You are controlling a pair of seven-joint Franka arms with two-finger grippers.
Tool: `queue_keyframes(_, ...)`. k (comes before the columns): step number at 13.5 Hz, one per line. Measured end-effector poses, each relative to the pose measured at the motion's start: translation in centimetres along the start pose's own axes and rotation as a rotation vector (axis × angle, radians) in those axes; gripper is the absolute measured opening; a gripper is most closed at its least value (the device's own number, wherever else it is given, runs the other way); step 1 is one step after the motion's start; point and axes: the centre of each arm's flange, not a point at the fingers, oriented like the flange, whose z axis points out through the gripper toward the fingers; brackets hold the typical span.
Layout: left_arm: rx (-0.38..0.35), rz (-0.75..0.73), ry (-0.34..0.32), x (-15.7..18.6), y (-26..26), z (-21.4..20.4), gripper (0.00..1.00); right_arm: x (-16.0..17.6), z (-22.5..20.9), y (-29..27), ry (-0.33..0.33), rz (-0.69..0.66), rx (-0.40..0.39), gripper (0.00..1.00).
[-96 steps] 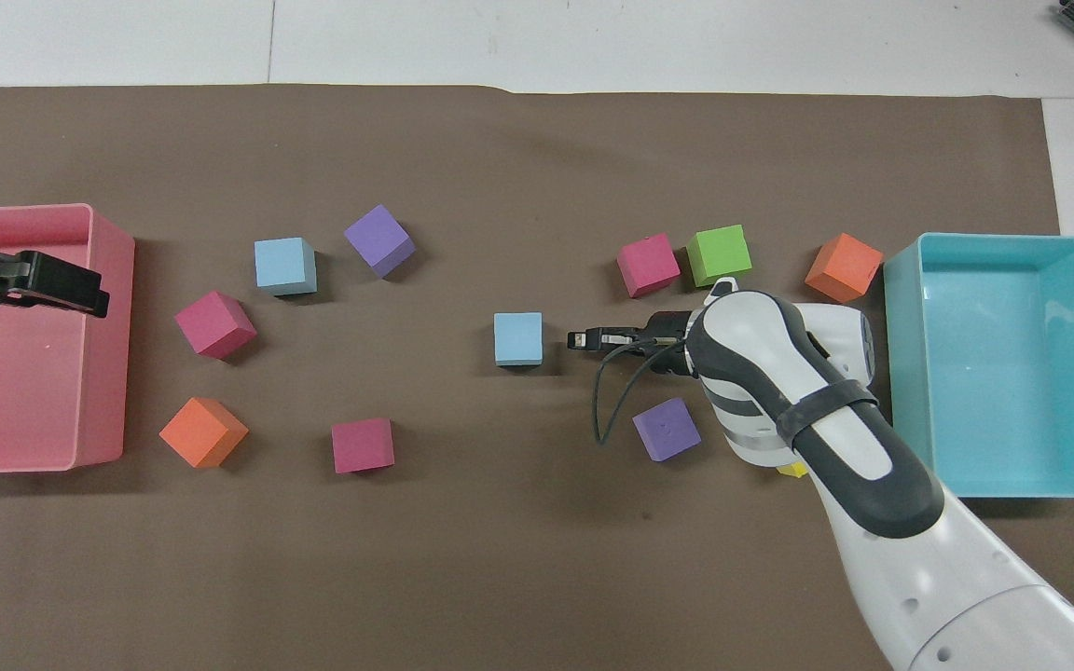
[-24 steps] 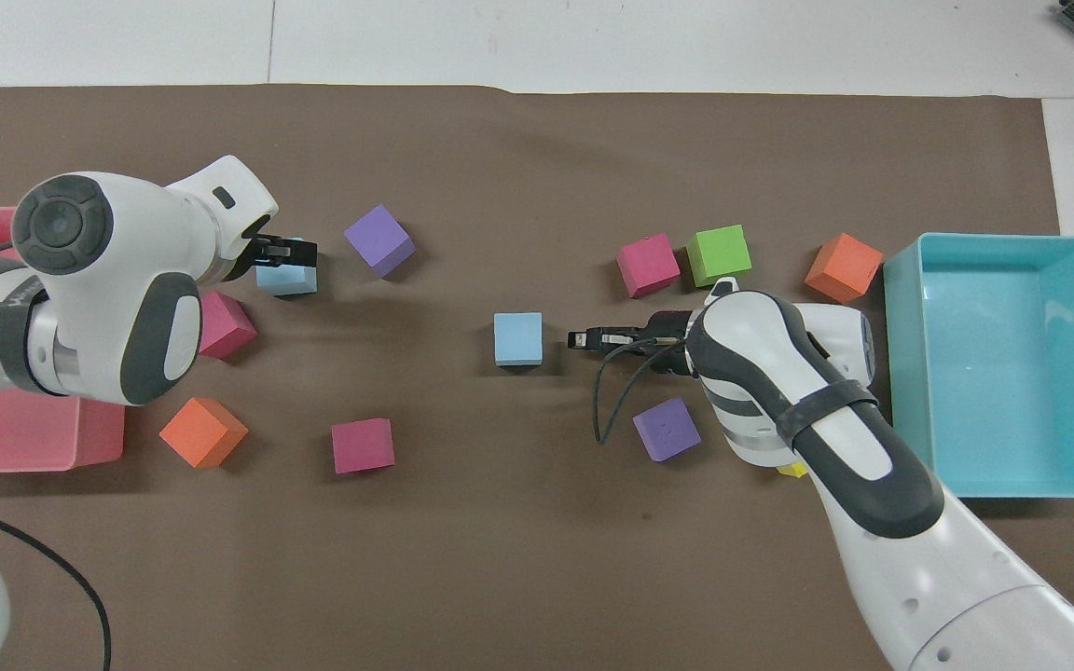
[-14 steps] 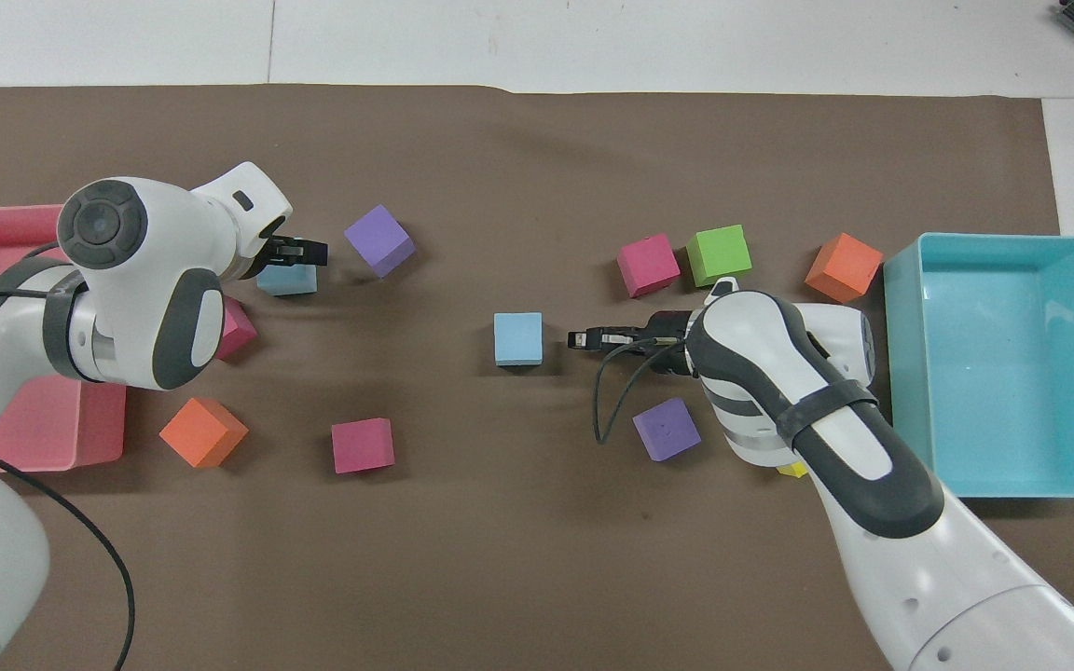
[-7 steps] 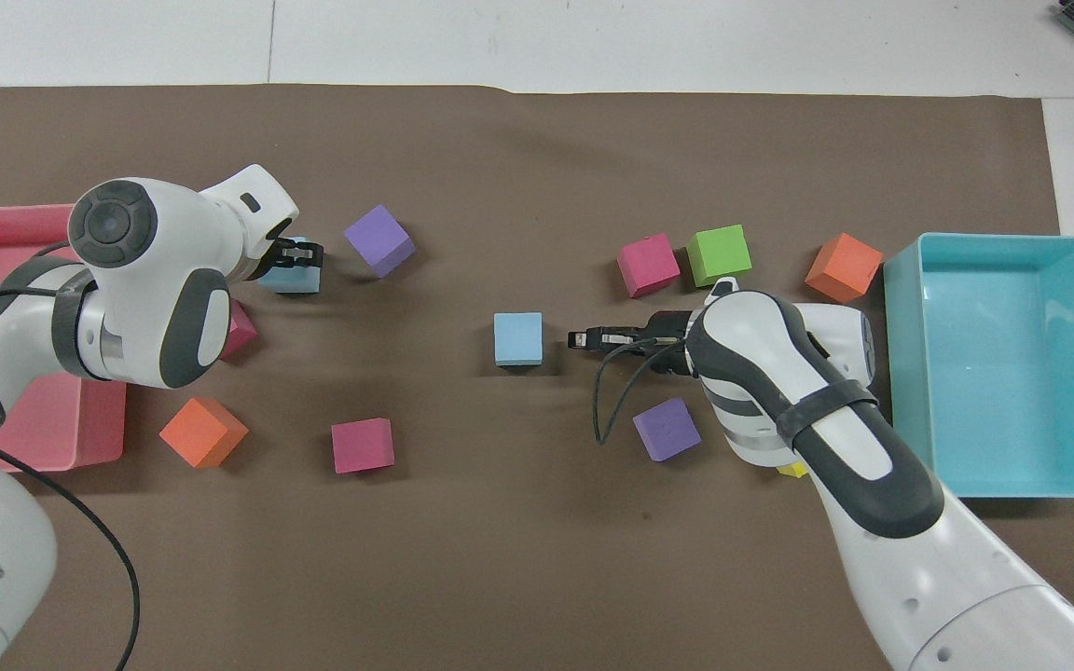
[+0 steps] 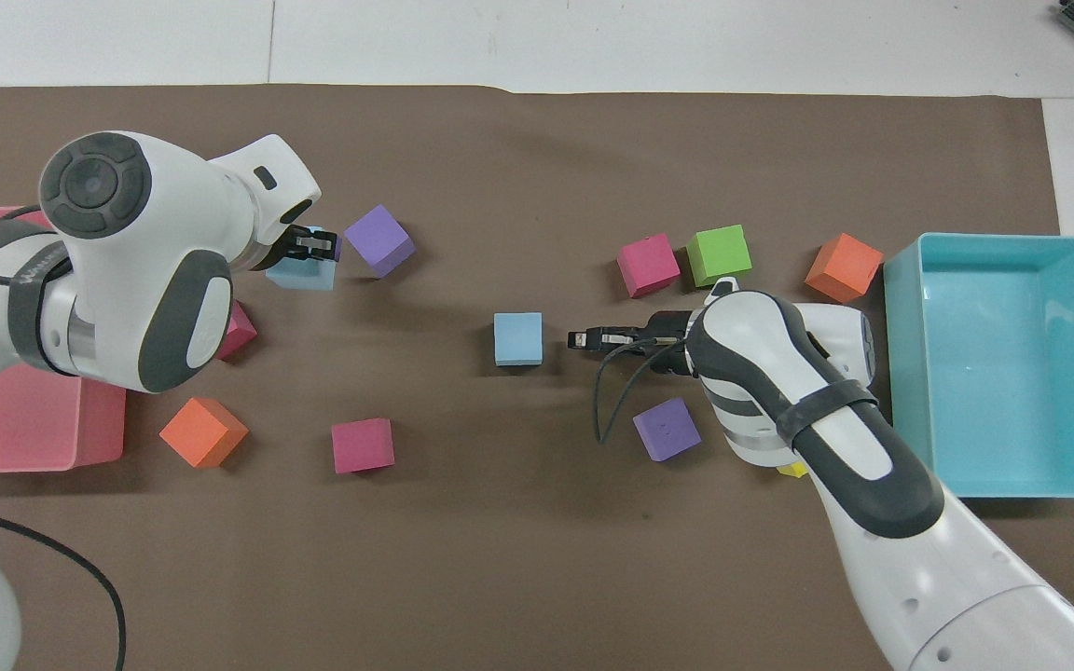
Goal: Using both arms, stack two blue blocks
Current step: 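Carry the light-blue cube with the left gripper over the placed cube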
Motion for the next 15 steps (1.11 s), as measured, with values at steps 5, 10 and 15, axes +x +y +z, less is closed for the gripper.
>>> queue_keyframes(5, -0.056, -0.025, 0.01, -1.2, 12.6, -3.4, 0.55, 0.0, 0.0, 0.0, 0.0, 0.0, 0.0, 0.01)
queue_keyframes(10, -0.081, -0.012, -0.008, -3.1, 18.2, -3.2, 0.55, 0.0, 0.0, 0.0, 0.0, 0.0, 0.0, 0.01)
queue_keyframes(15, -0.09, -0.011, -0.034, -4.0, 21.1, -0.5, 0.55, 0.0, 0.0, 0.0, 0.0, 0.0, 0.0, 0.01)
